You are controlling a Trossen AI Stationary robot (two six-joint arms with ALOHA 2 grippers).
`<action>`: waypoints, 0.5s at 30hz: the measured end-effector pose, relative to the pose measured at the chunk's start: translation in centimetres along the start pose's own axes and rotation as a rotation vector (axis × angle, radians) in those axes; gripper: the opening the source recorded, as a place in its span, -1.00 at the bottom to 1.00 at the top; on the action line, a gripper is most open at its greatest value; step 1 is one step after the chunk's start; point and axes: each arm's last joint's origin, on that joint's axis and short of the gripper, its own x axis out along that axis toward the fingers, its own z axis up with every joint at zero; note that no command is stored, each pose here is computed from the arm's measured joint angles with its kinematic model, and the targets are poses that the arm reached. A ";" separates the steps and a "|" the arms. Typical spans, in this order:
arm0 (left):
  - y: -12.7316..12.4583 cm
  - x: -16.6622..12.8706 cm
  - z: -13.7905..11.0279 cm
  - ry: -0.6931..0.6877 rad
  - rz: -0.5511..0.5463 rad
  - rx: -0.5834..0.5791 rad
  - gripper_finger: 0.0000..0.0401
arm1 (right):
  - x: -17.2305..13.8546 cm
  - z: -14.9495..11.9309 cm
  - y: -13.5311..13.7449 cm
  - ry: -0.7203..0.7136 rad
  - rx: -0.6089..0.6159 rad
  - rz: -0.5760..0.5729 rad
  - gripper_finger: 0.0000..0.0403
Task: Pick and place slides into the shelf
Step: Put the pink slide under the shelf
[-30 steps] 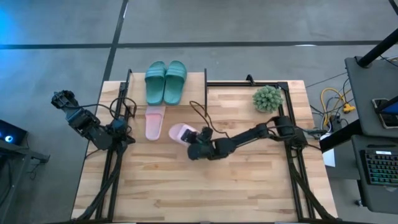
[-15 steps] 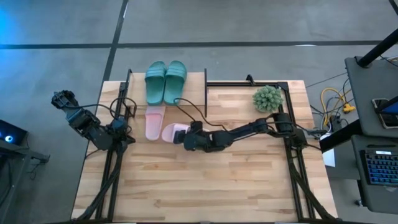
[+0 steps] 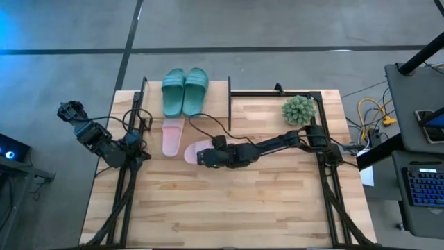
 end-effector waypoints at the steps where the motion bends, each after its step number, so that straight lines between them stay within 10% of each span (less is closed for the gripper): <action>1: 0.0 0.0 0.0 -0.001 0.001 0.000 -0.92 | 0.0 0.1 -0.2 0.026 -0.007 -0.028 -0.12; 15: 0.2 0.2 -0.1 -0.016 0.017 0.006 -0.92 | -3.6 3.1 -0.8 0.107 -0.335 -0.419 -0.26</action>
